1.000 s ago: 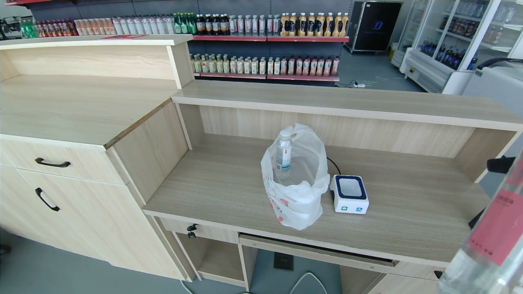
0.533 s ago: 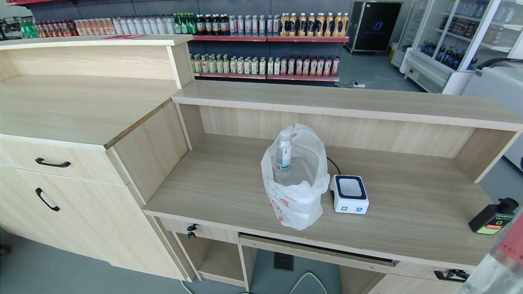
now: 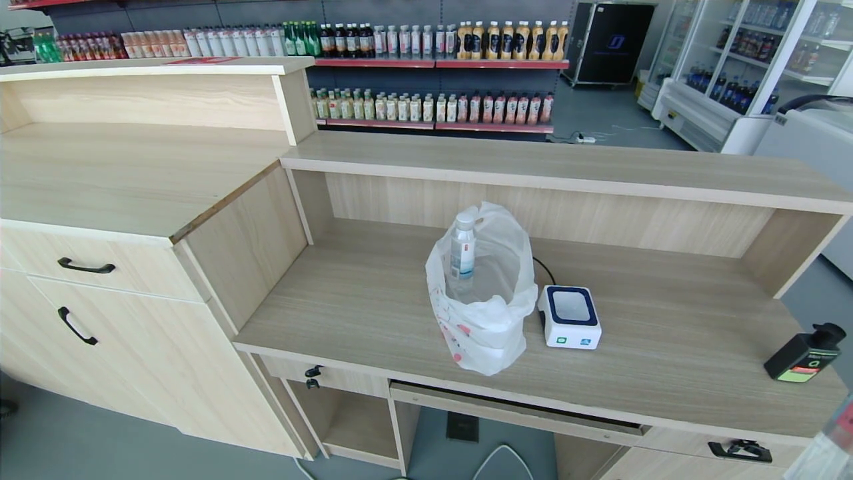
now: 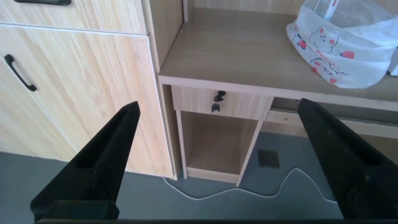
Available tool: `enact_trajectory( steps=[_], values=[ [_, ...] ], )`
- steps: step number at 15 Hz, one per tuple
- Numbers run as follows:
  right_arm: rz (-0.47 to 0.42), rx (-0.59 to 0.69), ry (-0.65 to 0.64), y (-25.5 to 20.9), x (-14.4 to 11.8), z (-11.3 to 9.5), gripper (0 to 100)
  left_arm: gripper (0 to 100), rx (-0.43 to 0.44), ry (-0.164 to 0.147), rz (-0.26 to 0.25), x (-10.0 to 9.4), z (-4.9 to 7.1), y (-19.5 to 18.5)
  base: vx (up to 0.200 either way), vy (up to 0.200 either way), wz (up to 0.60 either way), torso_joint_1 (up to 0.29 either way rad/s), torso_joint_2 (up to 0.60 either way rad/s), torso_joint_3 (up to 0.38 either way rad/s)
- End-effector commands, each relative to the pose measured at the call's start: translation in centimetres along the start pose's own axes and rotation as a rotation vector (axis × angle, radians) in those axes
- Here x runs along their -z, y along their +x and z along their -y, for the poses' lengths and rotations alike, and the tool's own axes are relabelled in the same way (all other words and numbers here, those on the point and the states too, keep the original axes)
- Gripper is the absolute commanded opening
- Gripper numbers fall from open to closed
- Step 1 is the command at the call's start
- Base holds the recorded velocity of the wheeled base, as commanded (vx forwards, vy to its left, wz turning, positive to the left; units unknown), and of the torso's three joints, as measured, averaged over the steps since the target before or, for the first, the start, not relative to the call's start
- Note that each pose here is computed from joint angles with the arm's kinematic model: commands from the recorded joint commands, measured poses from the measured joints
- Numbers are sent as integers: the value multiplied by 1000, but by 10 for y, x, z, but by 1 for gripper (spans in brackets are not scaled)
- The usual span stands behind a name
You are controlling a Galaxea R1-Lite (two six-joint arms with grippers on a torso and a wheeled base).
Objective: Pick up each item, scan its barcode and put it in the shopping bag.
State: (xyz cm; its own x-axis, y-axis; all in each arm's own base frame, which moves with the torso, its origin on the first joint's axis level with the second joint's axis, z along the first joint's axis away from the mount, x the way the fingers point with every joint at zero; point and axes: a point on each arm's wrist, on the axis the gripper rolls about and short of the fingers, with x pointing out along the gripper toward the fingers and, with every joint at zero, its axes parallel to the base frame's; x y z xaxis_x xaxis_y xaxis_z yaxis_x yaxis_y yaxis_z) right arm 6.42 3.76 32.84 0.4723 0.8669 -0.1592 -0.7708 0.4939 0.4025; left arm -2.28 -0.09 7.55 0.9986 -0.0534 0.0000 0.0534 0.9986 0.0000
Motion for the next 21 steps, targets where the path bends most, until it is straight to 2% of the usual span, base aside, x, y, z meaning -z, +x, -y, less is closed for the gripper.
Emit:
enact_trajectory(
  steps=[1, 3, 7, 9, 11, 16, 21],
  values=[
    [-3, 22, 4, 4, -2, 4, 0, 100, 0, 0, -2, 0, 0, 0, 0, 0, 0, 0, 0, 0],
    [22, 117, -3, 13, -6, 14, 0, 100, 0, 0, -2, 0, 0, 0, 0, 0, 0, 0, 0, 0],
    [185, 441, -118, 35, -2, 67, 0, 100, 0, 0, -2, 0, 0, 0, 0, 0, 0, 0, 0, 0],
    [222, 759, -289, 48, 0, 122, 0, 100, 0, 0, -2, 0, 0, 0, 0, 0, 0, 0, 0, 0],
    [214, 924, -346, 48, -1, 155, 0, 100, 0, 0, -2, 0, 0, 0, 0, 0, 0, 0, 0, 0],
    [247, 1082, -441, 37, 5, 204, 0, 100, 0, 0, -2, 0, 0, 0, 0, 0, 0, 0, 0, 0],
    [211, 1133, -487, 37, 10, 234, 0, 100, 0, 0, -2, 0, 0, 0, 0, 0, 600, 4, 2, 3]
  ],
)
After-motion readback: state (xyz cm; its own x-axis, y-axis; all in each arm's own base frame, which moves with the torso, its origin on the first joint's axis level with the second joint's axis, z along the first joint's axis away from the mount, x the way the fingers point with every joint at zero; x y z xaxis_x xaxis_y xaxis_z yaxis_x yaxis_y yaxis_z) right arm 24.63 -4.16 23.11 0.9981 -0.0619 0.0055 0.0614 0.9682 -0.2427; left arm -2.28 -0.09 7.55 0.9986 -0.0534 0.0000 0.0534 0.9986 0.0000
